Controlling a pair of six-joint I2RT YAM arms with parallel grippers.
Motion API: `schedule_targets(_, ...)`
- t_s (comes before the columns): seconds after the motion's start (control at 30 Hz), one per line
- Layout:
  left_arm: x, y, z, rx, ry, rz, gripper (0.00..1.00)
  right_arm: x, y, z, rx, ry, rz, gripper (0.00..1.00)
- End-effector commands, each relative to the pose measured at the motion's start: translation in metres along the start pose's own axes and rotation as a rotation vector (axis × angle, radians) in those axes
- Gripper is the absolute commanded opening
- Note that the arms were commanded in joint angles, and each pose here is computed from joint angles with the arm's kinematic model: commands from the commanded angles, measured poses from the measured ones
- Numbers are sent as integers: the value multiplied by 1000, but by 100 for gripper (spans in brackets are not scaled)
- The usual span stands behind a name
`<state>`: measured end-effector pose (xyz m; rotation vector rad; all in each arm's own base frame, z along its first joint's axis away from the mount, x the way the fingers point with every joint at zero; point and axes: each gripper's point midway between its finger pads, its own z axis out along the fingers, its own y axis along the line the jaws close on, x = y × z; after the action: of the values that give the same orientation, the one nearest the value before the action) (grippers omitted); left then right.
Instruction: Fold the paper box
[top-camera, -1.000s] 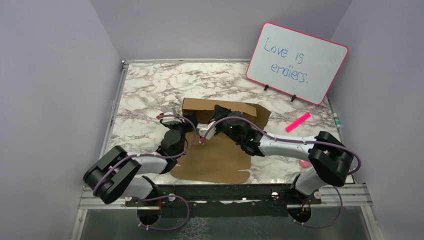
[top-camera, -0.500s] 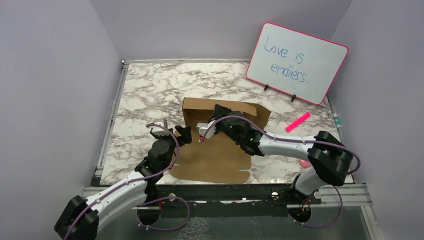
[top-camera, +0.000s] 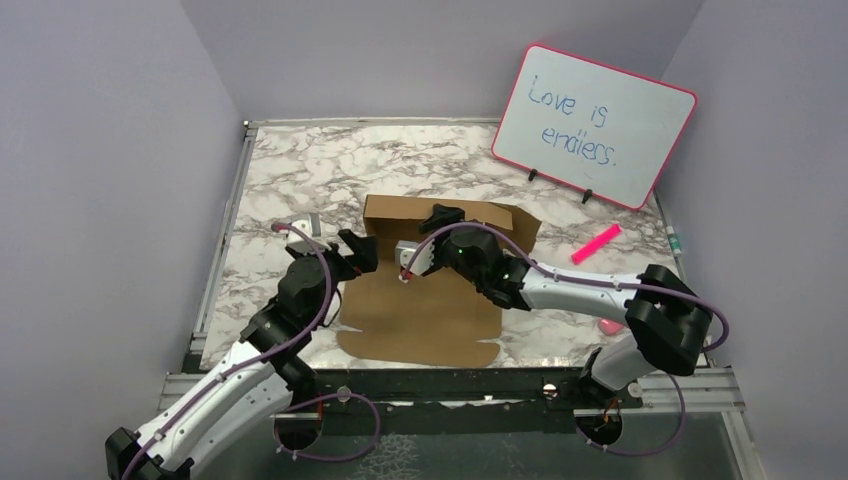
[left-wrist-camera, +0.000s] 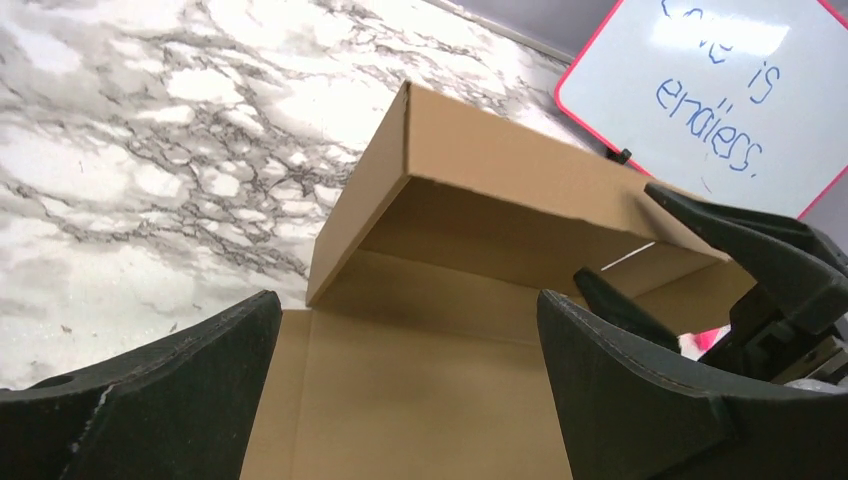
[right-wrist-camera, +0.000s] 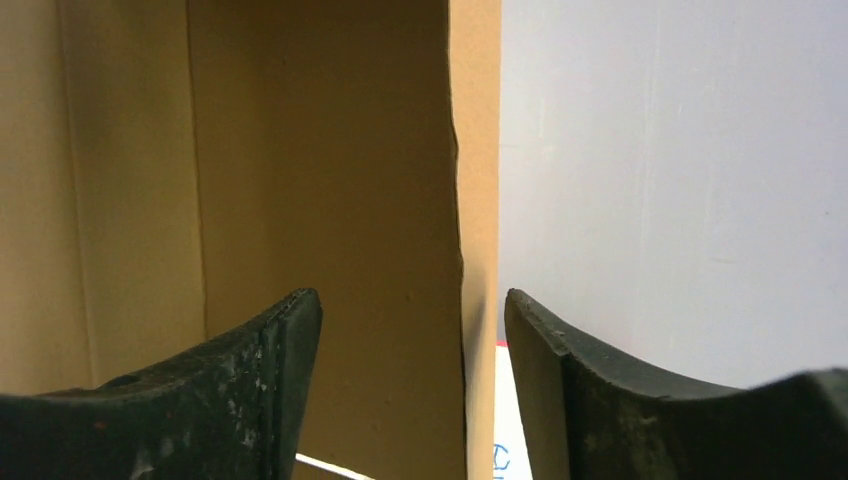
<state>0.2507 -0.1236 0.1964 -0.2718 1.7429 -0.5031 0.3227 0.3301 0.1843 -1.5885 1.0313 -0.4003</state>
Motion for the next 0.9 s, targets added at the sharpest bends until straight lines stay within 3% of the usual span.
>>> schedule_targets(0.0, -12, -12, 1, 2, 72, 87, 99, -7, -26, -17, 40, -6, 142, 76)
schedule_targets(0.23, -33, -12, 32, -5, 185, 156, 99, -19, -48, -51, 36, -47, 459, 86)
schedule_targets(0.4, -53, -5, 53, 59, 237, 103, 99, -9, -80, -86, 195, -8, 866, 100)
schedule_targets(0.6, -51, 3, 73, 76, 305, 114, 99, 8, -91, -109, 278, 80, 1265, 100)
schedule_targets(0.87, -38, -1, 85, 141, 377, 142, 95, 46, -66, -104, 262, 269, 1584, 97)
